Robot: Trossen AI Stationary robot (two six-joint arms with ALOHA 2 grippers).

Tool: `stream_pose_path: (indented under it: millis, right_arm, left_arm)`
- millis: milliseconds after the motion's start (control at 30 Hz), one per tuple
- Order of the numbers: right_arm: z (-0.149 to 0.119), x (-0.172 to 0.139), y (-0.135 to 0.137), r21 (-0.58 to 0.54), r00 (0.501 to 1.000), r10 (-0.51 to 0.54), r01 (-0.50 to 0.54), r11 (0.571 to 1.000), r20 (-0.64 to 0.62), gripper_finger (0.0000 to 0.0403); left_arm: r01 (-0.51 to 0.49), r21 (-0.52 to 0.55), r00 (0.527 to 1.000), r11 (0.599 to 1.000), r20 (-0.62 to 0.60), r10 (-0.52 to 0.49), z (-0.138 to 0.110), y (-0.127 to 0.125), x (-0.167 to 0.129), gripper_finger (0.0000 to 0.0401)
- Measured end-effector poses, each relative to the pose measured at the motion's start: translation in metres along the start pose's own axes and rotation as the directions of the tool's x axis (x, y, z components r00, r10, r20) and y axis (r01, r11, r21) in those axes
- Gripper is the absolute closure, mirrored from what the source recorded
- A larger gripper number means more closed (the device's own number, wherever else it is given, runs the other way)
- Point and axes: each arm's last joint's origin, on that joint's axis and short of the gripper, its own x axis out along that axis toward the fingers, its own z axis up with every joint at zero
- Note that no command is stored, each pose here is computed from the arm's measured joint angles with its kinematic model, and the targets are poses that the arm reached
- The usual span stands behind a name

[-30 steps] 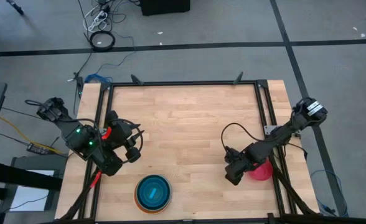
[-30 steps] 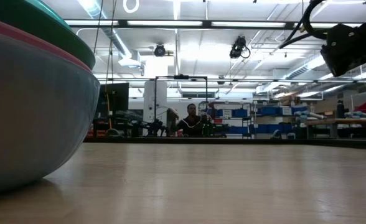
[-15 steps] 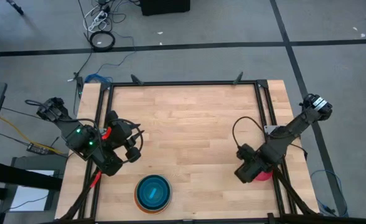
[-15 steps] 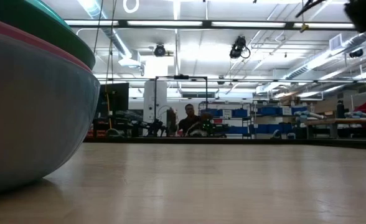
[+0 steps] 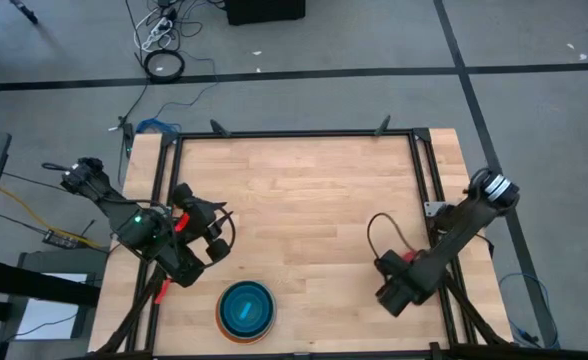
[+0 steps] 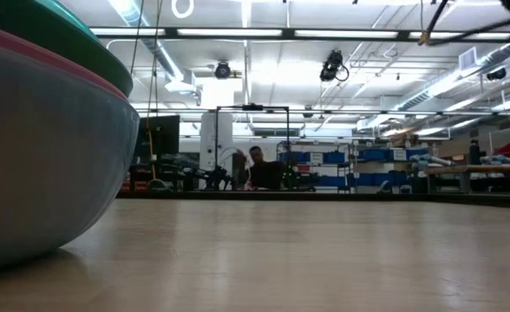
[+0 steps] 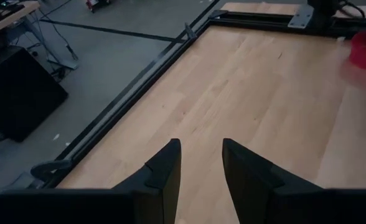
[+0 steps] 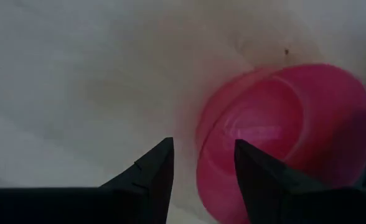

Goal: Nest bowls inside each other
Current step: Stack the red bowl on top of the light blue bowl

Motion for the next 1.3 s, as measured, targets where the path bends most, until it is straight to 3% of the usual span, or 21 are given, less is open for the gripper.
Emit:
stream_pose_path:
  millis: [267, 333, 400, 467, 600, 667, 733, 767, 867, 933, 1000, 1100, 1300]
  right_arm:
    - [0.006, 0.041, 0.019, -0.106, 0.986, -0.164, 0.159, 0.981, -0.039, 0.0257]
    - [0.010, 0.045, 0.021, -0.157, 0.985, -0.165, 0.155, 0.975, -0.048, 0.0285]
    - [0.015, 0.044, 0.024, -0.204, 0.988, -0.147, 0.133, 0.970, -0.055, 0.0339]
    - [0.024, 0.037, 0.027, -0.253, 0.993, -0.115, 0.112, 0.961, 0.001, 0.0385]
    - [0.056, 0.000, 0.032, -0.319, 0.983, -0.073, 0.125, 0.939, 0.167, 0.0401]
    - [0.076, -0.025, 0.044, -0.401, 0.966, 0.041, 0.067, 0.914, 0.255, 0.0401]
    - [0.098, -0.056, 0.063, -0.522, 0.914, 0.251, -0.052, 0.852, 0.319, 0.0402]
    - [0.108, -0.072, 0.073, -0.593, 0.866, 0.373, -0.115, 0.797, 0.334, 0.0402]
    - [0.127, -0.119, 0.098, -0.786, 0.654, 0.701, -0.259, 0.561, 0.285, 0.0402]
    - [0.132, -0.143, 0.104, -0.855, 0.524, 0.819, -0.291, 0.429, 0.233, 0.0402]
    - [0.135, -0.156, 0.106, -0.892, 0.451, 0.875, -0.305, 0.333, 0.173, 0.0402]
    - [0.141, -0.162, 0.108, -0.916, 0.379, 0.919, -0.323, 0.239, 0.106, 0.0403]
    - [0.157, -0.152, 0.127, -0.929, 0.284, 0.958, -0.343, 0.138, 0.037, 0.0403]
  left_arm:
    - [0.003, -0.012, 1.000, 1.000, 0.013, -0.003, 0.001, -0.001, 0.000, 0.0274]
    - [0.001, -0.012, 1.000, 1.000, 0.015, -0.001, 0.001, -0.001, 0.000, 0.0274]
    - [0.000, -0.011, 1.000, 1.000, 0.017, 0.000, 0.001, -0.001, 0.000, 0.0274]
    - [-0.002, -0.011, 1.000, 1.000, 0.020, 0.002, 0.001, 0.000, 0.000, 0.0274]
    - [-0.014, -0.010, 0.999, 1.000, 0.038, 0.014, 0.002, 0.000, 0.000, 0.0274]
    - [-0.023, -0.010, 0.998, 1.000, 0.054, 0.024, 0.002, 0.000, 0.000, 0.0274]
    - [-0.036, -0.012, 0.997, 0.999, 0.074, 0.037, 0.003, 0.001, 0.000, 0.0274]
    - [-0.038, -0.013, 0.996, 0.999, 0.079, 0.039, 0.003, 0.001, 0.000, 0.0274]
    - [-0.035, -0.021, 0.996, 0.999, 0.082, 0.037, 0.004, 0.000, -0.001, 0.0274]
    - [-0.033, -0.022, 0.996, 0.999, 0.079, 0.035, 0.004, 0.000, -0.001, 0.0274]
    - [-0.025, -0.022, 0.997, 0.999, 0.067, 0.026, 0.004, 0.000, -0.001, 0.0274]
    - [-0.024, -0.021, 0.998, 1.000, 0.065, 0.025, 0.004, 0.000, -0.001, 0.0274]
    - [-0.007, -0.080, 0.995, 0.997, 0.100, 0.015, 0.008, -0.003, -0.001, 0.0274]
